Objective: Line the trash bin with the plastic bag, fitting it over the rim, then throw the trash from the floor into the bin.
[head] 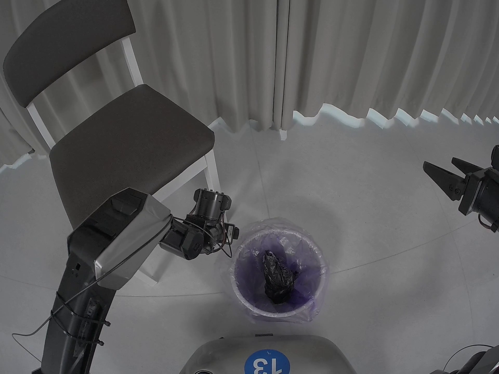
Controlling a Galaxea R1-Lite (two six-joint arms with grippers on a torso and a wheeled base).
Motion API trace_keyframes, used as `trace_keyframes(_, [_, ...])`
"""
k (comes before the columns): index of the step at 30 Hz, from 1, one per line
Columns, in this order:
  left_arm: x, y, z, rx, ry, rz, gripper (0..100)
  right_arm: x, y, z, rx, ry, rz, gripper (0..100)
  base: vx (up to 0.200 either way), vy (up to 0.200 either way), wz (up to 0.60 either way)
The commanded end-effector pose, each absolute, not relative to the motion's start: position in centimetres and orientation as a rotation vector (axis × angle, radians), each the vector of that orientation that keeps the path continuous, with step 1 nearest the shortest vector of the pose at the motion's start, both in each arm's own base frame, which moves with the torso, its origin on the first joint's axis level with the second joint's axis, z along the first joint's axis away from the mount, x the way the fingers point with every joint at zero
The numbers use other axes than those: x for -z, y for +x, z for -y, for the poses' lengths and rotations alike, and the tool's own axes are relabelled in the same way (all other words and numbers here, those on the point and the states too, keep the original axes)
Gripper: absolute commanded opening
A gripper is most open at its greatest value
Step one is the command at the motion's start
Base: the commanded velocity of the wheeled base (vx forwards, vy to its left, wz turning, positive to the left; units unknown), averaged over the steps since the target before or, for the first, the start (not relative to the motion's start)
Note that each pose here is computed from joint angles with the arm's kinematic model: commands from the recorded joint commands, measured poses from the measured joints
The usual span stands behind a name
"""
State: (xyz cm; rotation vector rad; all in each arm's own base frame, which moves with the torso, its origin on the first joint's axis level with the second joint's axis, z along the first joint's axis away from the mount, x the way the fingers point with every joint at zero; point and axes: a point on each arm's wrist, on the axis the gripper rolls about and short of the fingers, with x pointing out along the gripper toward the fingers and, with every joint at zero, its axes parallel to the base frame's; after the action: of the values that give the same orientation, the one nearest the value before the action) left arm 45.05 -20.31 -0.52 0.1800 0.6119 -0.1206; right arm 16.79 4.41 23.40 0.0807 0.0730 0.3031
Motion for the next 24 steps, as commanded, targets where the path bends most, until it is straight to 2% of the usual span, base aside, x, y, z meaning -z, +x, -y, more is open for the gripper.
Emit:
trace_keyframes(1, [-3.0,41.6,18.7,0.119,0.179,-0.63,100,-23.4,16.8,-4.4,-0.304,0.081,-0.075,100,0.0,0.0,0.0])
trace_keyframes(14, [-1.7,34.5,15.1,0.145,0.172,-0.621,100,-22.6,16.8,-4.5,-0.307,0.075,-0.127,100,0.0,0.0,0.0])
trace_keyframes(24, [0.6,32.7,15.6,0.19,0.187,-0.671,100,-22.5,16.7,-4.4,-0.301,0.074,-0.13,100,0.0,0.0,0.0])
